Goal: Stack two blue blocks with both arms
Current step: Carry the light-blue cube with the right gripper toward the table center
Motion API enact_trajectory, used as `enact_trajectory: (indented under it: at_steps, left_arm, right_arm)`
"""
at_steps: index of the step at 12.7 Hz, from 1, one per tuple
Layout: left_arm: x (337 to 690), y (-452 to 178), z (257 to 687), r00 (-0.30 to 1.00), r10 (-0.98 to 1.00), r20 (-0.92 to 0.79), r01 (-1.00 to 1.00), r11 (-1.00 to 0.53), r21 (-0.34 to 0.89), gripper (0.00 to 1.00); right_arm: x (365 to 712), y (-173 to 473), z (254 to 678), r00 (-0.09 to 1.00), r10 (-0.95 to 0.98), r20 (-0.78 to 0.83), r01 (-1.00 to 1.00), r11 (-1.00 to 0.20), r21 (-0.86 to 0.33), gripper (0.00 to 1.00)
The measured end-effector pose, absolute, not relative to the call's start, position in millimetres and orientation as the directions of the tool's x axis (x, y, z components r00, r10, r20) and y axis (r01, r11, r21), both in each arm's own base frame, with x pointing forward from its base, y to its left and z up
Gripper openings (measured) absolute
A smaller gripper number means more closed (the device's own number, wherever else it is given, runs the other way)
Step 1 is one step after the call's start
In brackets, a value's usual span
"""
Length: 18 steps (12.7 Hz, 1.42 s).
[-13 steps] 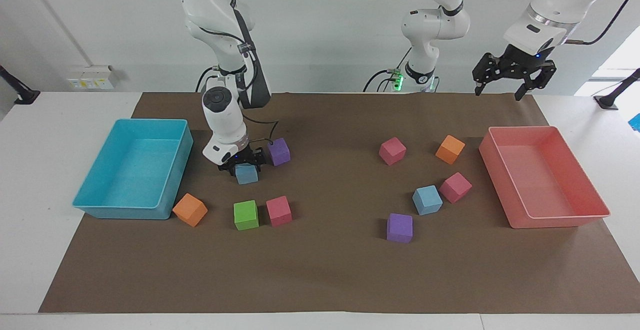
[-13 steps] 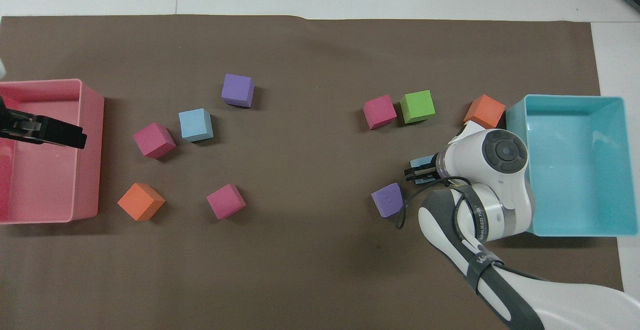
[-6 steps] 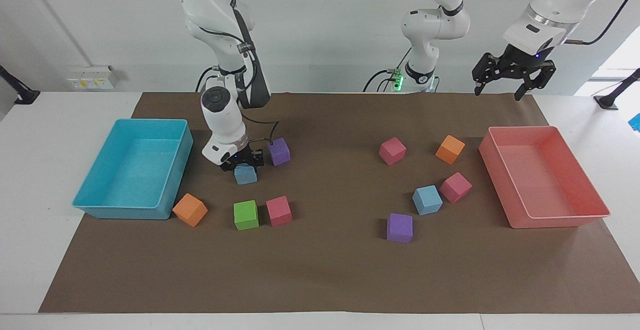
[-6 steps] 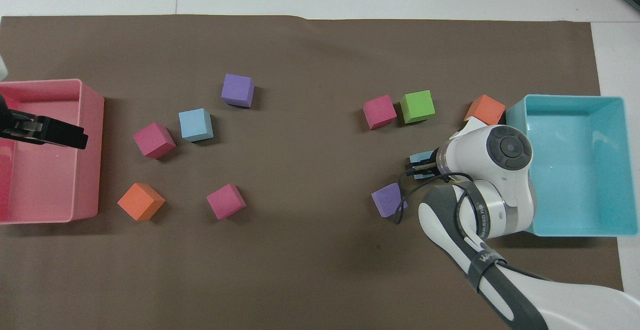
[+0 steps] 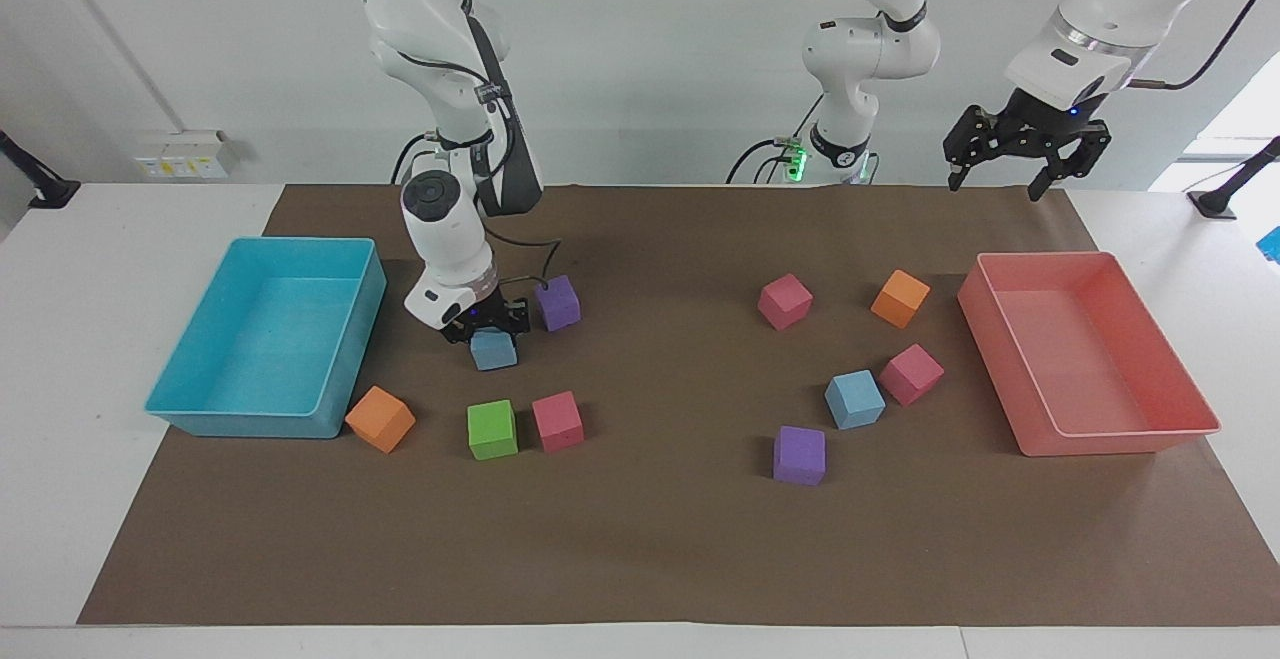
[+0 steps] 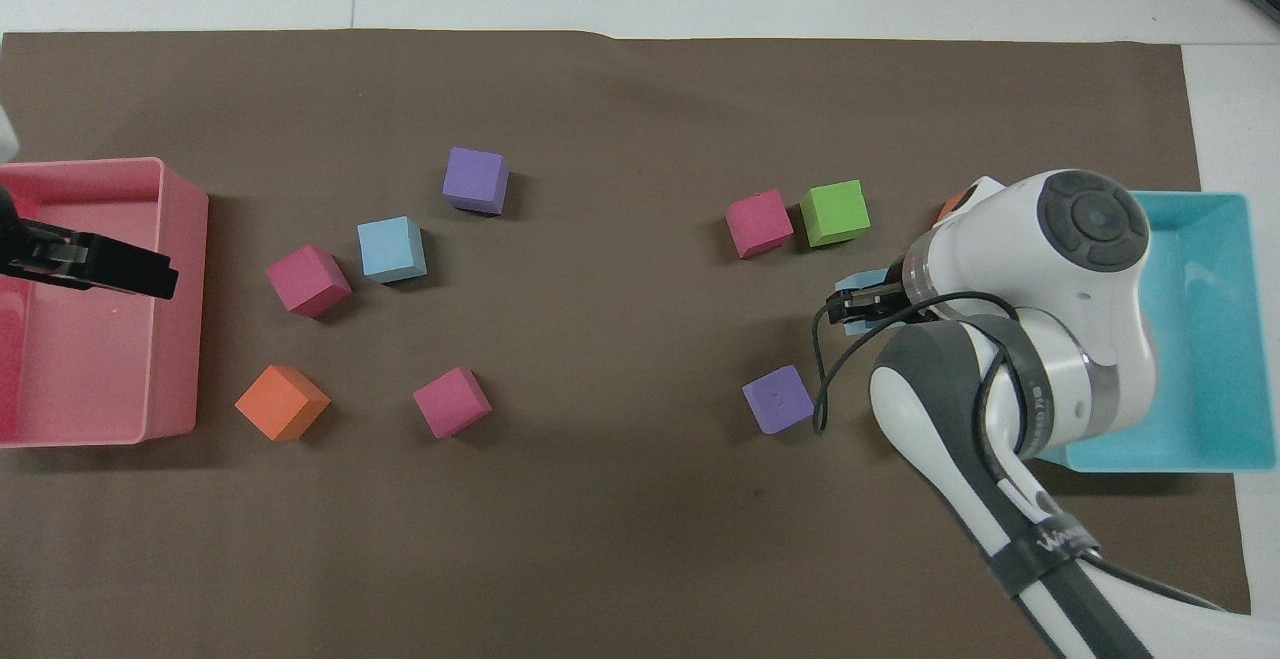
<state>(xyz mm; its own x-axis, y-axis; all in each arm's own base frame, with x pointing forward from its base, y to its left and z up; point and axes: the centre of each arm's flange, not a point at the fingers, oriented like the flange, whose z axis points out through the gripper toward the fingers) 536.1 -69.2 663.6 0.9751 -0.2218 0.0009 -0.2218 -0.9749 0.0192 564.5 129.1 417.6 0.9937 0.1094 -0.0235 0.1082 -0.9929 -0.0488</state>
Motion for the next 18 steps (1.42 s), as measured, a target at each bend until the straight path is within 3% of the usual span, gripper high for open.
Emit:
enact_trajectory:
  at_steps: [3,7,14,18]
  left_arm:
    - [536,-69,663,0.975,-0.222,0.0,-0.222,-0.975,0.019,1.0]
    - [536,-70,663,0.975,-0.222,0.0,-0.222,-0.975,0.02,1.0]
    - [536,-70,663,0.975,-0.222,-0.001,-0.222,-0.975,0.02,1.0]
    - [536,-70,663,0.975,-0.223,-0.001,-0.223,-0.975,0.02,1.0]
  right_arm:
    - [572,147,435,0.995,0.097,-0.018,0.096,-0.994,-0.05,0.62]
    - [584,217,437,0.998,0.051,-0.043,0.05,-0.998,-0.04,0.62]
    - [598,355,381,0.996,-0.066,-0.053,-0.067,-0.998,-0.019,0.62]
    - [597,388,351,0.998,-0.046,-0.033,-0.047,-0.998,-0.03,0.62]
